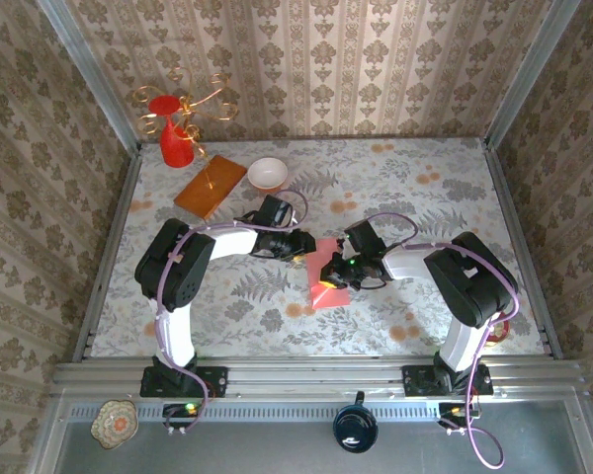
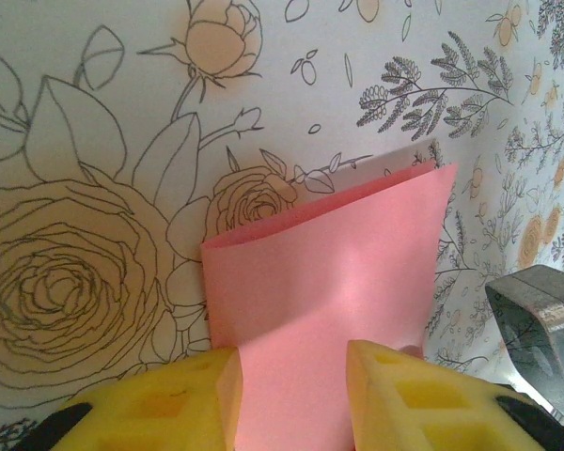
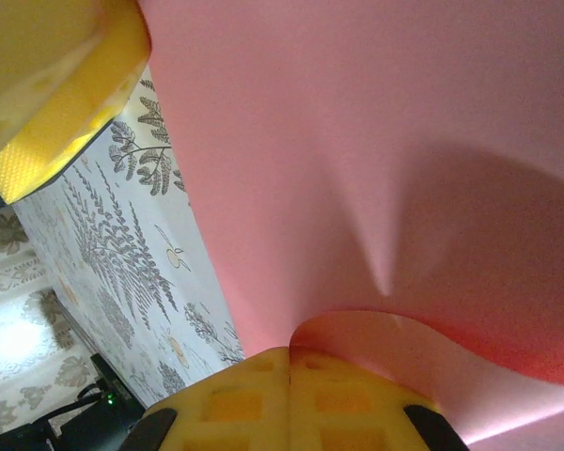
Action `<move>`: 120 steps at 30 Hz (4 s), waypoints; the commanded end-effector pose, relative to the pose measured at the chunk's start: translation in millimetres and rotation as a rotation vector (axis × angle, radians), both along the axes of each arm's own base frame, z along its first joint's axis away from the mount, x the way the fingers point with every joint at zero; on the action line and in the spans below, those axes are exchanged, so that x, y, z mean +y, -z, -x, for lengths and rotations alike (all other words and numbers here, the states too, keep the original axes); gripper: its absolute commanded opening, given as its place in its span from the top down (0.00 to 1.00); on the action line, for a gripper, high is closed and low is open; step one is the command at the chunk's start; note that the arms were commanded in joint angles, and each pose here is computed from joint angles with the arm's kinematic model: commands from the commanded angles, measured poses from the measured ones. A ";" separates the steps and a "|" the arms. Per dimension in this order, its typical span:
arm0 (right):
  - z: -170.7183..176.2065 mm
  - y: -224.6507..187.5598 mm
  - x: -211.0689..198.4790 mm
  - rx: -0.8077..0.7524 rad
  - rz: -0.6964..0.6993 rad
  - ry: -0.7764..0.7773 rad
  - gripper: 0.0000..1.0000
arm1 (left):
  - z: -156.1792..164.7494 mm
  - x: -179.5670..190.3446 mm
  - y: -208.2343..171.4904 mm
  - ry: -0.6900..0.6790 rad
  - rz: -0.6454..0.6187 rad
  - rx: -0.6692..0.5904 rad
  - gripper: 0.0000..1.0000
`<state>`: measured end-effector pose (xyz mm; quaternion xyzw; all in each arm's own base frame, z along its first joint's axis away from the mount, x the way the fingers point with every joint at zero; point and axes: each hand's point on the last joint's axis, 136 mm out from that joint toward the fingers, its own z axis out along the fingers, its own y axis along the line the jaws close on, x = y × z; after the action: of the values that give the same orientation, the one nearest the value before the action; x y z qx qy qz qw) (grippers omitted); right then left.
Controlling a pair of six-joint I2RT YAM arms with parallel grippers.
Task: Fold a paper plane with a square sheet of paper (pick it up from the middle)
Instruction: Fold the triangle a second time at the center of the table.
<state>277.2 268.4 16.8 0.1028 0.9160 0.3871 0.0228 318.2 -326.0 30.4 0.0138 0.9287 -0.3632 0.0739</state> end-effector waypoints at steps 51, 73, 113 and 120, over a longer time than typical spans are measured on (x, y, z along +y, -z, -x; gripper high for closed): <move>-3.1 1.2 -2.2 0.005 0.013 0.018 1.00 | 39.4 -4.7 23.1 0.008 -0.096 0.055 0.64; 1.8 15.7 -8.2 0.045 0.056 0.025 1.00 | 37.8 -4.3 21.7 0.003 -0.094 0.051 0.64; 4.6 27.2 -21.4 0.064 0.162 0.011 0.87 | 46.5 4.9 -35.2 -0.060 -0.038 -0.118 0.82; 5.8 33.3 -24.7 0.078 0.194 0.001 1.00 | 52.7 -12.2 -18.2 -0.003 -0.044 -0.067 0.95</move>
<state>282.4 264.4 12.8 0.0938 0.9298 0.3554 0.0198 264.8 -327.7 45.0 0.0113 0.9371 -0.3305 0.1114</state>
